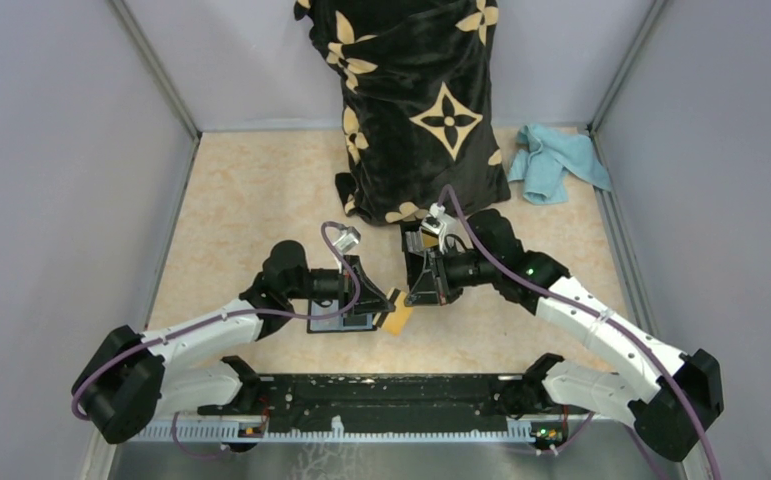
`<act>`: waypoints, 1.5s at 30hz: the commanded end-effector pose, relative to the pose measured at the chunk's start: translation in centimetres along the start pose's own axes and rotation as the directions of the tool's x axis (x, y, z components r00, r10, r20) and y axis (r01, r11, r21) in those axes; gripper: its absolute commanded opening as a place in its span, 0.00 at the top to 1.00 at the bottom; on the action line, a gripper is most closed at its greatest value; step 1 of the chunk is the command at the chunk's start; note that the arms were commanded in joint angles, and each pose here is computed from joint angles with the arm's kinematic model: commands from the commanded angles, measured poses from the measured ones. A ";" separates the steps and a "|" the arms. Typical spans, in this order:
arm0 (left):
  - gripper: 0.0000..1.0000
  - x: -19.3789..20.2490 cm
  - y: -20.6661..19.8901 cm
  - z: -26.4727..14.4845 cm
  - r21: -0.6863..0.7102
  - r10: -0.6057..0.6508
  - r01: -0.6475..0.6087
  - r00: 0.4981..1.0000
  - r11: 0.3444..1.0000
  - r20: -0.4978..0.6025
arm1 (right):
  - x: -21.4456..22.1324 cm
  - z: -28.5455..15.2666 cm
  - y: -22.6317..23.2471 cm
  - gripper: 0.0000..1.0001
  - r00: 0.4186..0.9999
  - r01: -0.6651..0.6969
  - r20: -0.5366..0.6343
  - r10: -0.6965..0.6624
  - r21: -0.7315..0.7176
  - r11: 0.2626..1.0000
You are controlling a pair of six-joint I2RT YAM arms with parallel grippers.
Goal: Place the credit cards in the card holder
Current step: Pick up the credit card from the storage box.
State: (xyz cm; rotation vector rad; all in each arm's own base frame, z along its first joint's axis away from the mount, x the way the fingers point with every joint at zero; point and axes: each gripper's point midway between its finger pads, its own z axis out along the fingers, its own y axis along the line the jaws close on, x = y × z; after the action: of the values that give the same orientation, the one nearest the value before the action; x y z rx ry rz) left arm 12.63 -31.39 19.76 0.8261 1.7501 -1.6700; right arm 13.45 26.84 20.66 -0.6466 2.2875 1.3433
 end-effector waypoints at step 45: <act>1.00 -1.5 5.1 -2.0 -0.151 -0.216 0.287 0.904 0.946 0.370 | -2.6 3.9 -3.5 0.53 0.953 0.023 0.302 -0.027 0.017 1.000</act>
State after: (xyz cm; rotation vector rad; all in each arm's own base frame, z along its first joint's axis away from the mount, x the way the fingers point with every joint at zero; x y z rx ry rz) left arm 17.52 -29.39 16.23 0.2046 1.8654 -1.5846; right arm 17.70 28.17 16.11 -0.4208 2.1325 1.2416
